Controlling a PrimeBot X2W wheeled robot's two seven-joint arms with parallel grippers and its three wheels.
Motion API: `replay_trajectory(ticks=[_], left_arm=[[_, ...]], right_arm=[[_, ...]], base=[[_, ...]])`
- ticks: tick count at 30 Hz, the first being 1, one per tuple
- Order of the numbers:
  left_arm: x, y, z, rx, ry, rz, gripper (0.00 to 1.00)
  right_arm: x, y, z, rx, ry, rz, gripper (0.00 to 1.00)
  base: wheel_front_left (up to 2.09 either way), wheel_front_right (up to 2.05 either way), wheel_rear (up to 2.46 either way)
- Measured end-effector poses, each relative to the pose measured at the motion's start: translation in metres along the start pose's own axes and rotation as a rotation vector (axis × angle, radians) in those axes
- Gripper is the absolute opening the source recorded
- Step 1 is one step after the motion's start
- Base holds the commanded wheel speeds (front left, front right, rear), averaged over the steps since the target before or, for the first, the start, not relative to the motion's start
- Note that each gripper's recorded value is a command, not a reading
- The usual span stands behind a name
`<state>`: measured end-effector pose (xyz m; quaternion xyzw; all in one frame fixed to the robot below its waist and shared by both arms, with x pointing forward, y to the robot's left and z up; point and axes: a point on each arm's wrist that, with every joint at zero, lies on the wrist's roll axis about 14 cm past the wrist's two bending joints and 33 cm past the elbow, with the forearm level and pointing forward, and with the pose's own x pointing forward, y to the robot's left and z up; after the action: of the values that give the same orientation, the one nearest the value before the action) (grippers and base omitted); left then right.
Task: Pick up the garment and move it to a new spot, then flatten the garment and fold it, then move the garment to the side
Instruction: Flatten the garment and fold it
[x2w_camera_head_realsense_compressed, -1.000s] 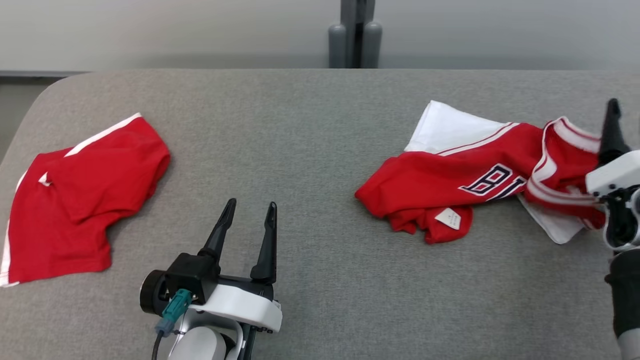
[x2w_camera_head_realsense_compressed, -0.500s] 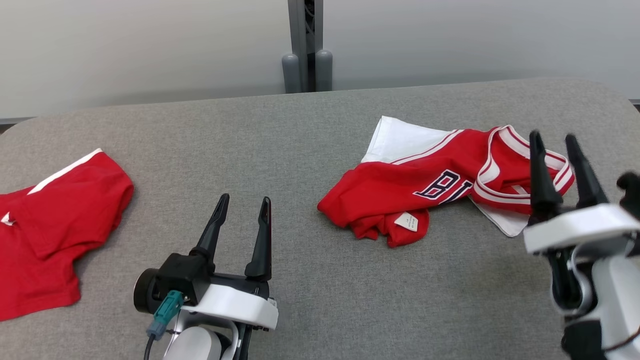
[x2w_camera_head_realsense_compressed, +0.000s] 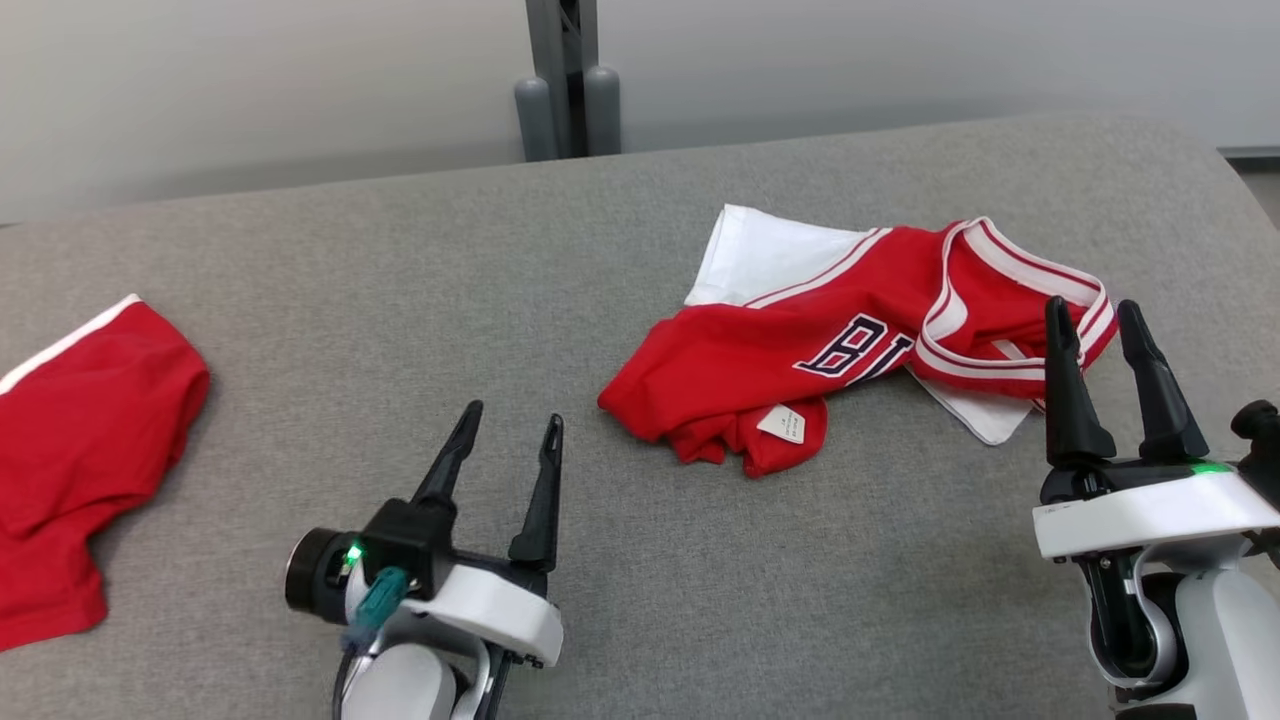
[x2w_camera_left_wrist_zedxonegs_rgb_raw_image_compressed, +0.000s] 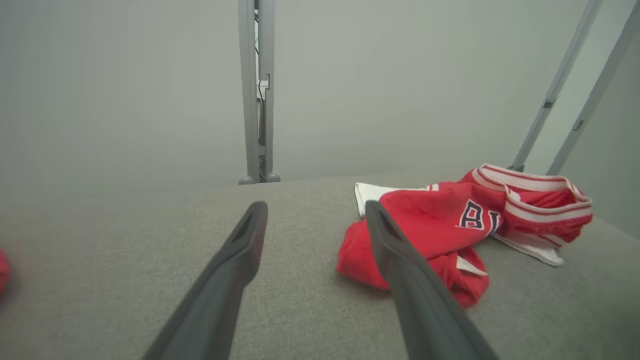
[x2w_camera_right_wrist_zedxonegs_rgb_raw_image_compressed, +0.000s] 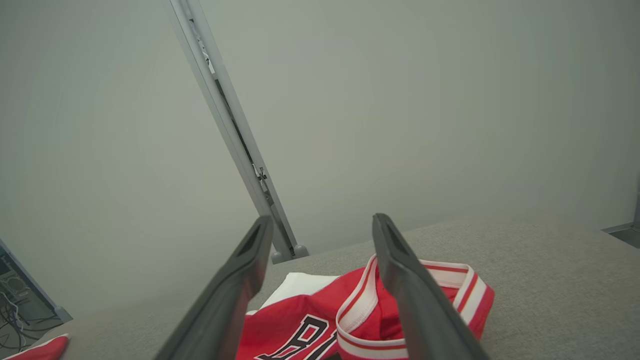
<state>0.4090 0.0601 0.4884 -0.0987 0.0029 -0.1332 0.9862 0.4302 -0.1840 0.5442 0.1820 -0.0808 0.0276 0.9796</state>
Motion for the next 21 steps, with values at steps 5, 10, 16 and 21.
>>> replay_trajectory(ticks=[5,10,16,21], left_arm=[[0.019,-0.018,-0.042,0.119,0.126,-0.147,1.0],[0.041,-0.026,-0.072,0.214,0.227,-0.266,1.0],[0.061,-0.039,-0.092,0.247,0.289,-0.35,1.0],[0.068,-0.044,-0.103,0.246,0.326,-0.38,0.95]], right_arm=[[-0.001,-0.013,-0.009,0.0,0.022,-0.036,1.0],[-0.007,-0.029,-0.018,0.008,0.044,-0.085,1.0],[-0.01,-0.044,-0.021,0.015,0.042,-0.132,1.0],[-0.013,-0.051,-0.025,0.02,0.047,-0.153,1.0]], base=[[0.0,0.0,0.0],[0.0,0.0,0.0],[0.0,0.0,0.0],[0.0,0.0,0.0]])
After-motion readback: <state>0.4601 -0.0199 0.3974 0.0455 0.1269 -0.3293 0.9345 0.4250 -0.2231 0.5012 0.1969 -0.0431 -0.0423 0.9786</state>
